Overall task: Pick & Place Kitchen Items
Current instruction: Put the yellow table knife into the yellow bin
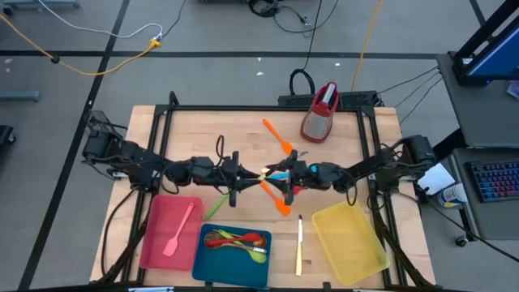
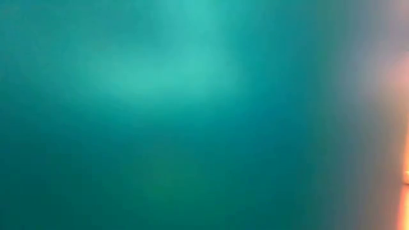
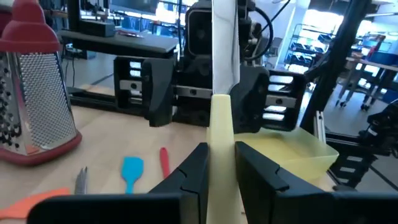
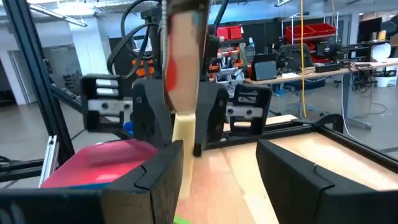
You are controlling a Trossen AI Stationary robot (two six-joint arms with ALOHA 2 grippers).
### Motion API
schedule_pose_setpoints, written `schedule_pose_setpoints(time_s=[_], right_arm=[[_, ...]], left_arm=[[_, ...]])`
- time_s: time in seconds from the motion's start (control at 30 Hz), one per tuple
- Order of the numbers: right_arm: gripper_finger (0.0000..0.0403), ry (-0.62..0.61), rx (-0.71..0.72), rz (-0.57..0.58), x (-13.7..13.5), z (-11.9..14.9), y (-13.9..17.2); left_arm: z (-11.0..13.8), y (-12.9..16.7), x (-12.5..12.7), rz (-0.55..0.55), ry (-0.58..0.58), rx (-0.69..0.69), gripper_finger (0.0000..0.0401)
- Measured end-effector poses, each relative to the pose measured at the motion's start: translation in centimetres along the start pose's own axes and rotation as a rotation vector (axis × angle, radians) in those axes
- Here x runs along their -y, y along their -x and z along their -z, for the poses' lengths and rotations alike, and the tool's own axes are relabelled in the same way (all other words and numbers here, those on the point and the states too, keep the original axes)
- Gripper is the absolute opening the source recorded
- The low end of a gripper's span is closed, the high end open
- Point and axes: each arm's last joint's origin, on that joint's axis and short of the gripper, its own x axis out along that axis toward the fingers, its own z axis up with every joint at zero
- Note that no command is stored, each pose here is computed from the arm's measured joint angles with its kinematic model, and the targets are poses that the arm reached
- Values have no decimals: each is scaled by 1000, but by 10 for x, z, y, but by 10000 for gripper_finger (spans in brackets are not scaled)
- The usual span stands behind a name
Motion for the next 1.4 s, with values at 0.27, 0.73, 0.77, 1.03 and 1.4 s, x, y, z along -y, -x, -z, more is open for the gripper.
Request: schedule_pose_setpoints(time_s=[0.27,0.73,0.77,1.03,1.4], right_arm=[[196,-10,47,-103,-5,-6,-13],[129,-29,27,-77,3,-6,-17],[114,-28,26,-77,3,-6,-17],[31,-28,16,-80,2,-5,-17],[35,8,-65,-83,-12,4,-14]], left_arm=[[1,0,1,-27,-9,1,67],[1,0,2,-24,-32,-7,67],[1,0,2,-24,-34,-7,67],[2,0,1,-40,-28,-7,67],[8,1,2,-38,-24,-74,68]])
